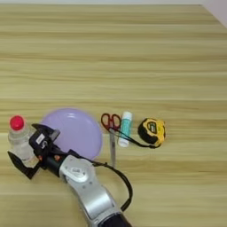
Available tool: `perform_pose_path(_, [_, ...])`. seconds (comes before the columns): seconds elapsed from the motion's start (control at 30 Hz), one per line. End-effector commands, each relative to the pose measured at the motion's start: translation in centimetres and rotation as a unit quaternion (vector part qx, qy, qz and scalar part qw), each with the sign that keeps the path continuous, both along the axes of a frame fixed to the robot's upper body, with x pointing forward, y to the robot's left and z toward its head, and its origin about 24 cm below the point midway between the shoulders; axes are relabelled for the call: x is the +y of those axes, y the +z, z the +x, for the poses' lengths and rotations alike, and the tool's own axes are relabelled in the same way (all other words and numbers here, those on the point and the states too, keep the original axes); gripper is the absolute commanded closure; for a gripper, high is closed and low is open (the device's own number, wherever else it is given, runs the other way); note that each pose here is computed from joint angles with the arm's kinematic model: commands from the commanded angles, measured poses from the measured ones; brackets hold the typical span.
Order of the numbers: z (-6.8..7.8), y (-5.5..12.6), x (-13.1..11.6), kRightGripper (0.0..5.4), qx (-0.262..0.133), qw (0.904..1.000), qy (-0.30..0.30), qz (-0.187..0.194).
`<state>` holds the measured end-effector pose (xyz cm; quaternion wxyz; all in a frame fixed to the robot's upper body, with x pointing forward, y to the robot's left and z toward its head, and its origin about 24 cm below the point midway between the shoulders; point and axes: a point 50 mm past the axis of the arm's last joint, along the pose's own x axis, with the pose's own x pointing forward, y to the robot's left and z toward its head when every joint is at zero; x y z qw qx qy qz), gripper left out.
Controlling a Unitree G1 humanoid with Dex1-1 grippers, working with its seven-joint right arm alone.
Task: Move the objects on the table
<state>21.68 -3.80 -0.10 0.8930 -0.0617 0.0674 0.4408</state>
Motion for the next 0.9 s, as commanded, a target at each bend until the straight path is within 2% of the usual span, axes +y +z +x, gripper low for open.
perform_pose_path(0.03, [1.68,2.15,1.16,0.04,-0.052,0.9984,0.003,0.023])
perform_pose_path(0.6, [2.44,1.94,1.82,0.04,-0.055,0.9979,0.010,0.034])
perform_pose_path(0.9, [2.58,1.53,1.79,1.32,-0.049,0.9980,0.013,0.038])
